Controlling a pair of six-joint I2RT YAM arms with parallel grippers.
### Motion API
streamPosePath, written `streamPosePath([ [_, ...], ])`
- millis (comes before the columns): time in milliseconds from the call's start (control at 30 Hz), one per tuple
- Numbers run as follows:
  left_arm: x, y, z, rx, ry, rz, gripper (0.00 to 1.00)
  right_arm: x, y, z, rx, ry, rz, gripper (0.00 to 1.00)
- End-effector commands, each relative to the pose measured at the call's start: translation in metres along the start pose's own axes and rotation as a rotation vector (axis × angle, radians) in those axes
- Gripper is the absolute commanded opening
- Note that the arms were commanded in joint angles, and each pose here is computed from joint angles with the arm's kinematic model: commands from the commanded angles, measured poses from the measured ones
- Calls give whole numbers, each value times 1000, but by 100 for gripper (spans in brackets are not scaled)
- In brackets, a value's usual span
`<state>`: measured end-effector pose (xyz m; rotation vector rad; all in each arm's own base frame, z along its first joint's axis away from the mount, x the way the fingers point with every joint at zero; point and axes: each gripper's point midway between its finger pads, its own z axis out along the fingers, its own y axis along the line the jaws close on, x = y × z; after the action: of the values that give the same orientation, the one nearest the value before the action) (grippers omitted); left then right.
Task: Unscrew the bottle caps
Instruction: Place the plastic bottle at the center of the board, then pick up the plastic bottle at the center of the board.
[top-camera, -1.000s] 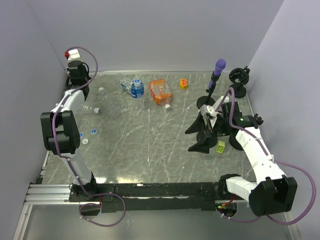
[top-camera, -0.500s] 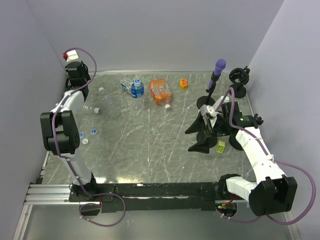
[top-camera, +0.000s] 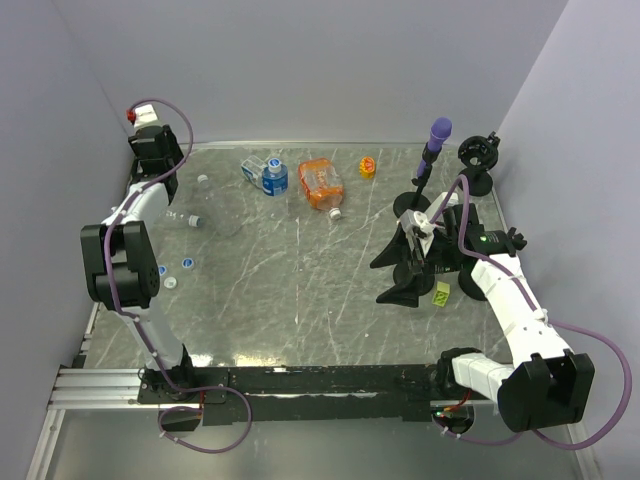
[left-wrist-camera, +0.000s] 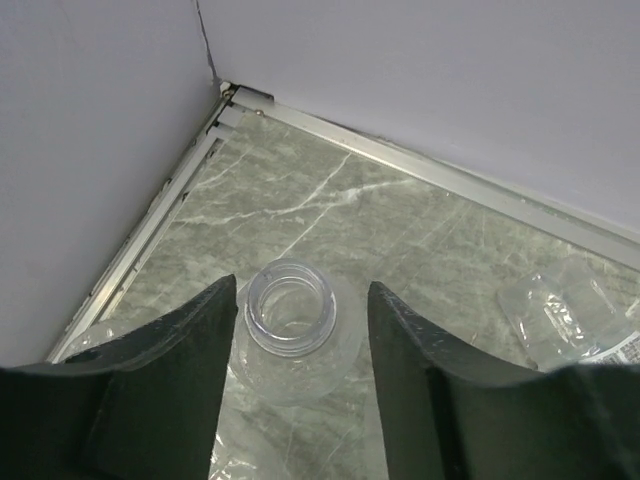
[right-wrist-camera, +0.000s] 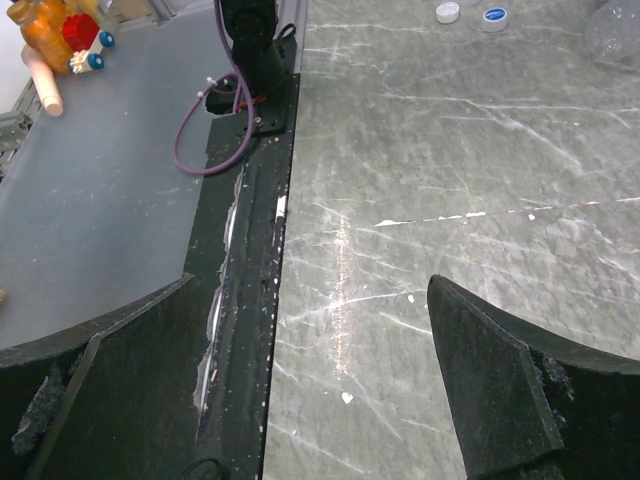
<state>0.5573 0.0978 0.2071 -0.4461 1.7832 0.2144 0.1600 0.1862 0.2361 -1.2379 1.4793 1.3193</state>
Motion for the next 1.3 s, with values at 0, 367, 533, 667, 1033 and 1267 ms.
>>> streamPosePath([
  [0,-30,0,-16,3,-39,-36,61,-16,-2,-1,-9,-36,-80,99],
  [367,-82,1,-53,11,-88,-94,99,-15,-1,-1,-8,-33,-84,99],
  [533,-99,-3,-70,41,-81,-116,96,-15,-2,-2,-5,-32,-86,99],
  [667,-107,-1,-90,33,-56,-202,97,-12,-3,-1,-2,-23,-86,99],
  [1033,-26,-40,-188,178,151,-510,79,-11,-4,-2,3,-20,-86,99],
  [1267,46,-26,-174,-60,223,-539,69,-10,-5,-2,8,-14,-87,99],
])
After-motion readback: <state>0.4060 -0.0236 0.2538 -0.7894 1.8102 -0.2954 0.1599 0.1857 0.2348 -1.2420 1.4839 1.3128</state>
